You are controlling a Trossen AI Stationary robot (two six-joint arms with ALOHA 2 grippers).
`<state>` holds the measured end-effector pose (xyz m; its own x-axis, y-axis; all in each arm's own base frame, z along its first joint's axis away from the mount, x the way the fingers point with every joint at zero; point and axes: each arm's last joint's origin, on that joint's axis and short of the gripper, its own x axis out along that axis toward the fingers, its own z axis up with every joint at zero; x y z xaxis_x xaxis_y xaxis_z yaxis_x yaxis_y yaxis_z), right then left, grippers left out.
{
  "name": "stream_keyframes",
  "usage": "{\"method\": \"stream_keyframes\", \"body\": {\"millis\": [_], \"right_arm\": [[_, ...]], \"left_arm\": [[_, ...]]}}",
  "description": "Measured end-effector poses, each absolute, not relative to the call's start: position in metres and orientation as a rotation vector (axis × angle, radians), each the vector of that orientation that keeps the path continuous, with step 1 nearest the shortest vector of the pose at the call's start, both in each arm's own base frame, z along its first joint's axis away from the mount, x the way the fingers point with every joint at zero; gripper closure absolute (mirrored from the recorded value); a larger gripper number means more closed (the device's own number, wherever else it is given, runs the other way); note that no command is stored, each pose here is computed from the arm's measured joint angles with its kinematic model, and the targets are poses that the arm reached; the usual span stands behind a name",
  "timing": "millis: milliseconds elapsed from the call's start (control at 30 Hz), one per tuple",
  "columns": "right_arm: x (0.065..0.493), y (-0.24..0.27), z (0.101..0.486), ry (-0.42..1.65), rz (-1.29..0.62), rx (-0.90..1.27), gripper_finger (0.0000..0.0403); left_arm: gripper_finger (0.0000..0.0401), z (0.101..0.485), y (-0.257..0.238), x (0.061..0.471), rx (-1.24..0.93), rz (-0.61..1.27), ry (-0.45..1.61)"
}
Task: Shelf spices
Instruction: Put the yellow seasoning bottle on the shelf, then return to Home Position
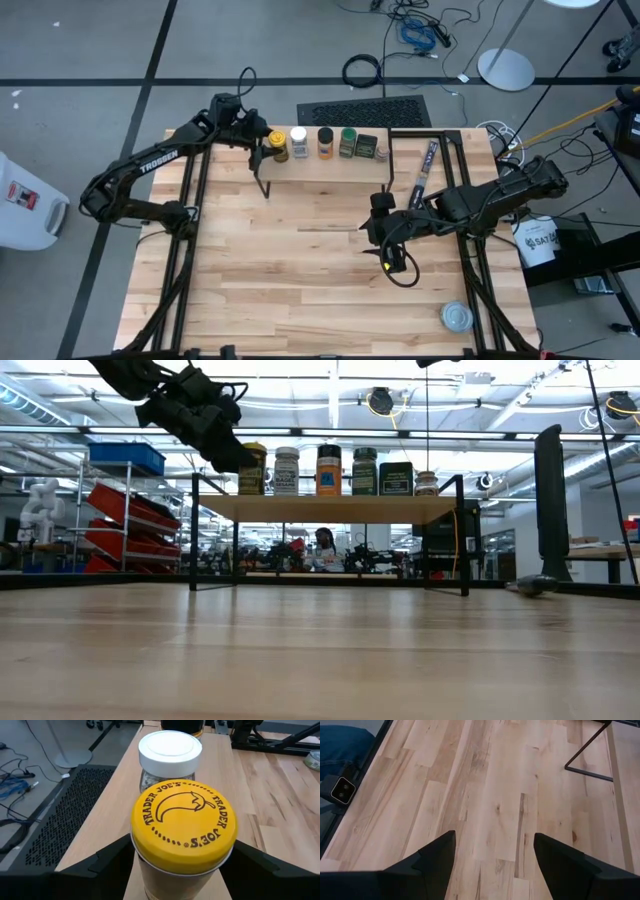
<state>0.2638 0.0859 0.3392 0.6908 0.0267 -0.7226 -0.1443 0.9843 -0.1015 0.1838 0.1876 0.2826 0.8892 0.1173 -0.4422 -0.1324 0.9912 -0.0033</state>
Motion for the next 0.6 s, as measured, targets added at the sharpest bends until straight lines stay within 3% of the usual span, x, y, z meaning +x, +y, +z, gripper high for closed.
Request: {"method": "stream_keyframes", "body": {"millis": [300,600], "right_arm": [[0.264,0.086,0.339,0.803,0.096,-0.154,0.0147],[0.264,0.086,0.339,0.803,0.095,-0.152,0.0147]], "left_arm": [[0.0127,0.299,0.178,0.175,-0.005,0.171,0.416],[0.0127,0.329,0.153,0.148,0.068,0.336,0.382]]}}
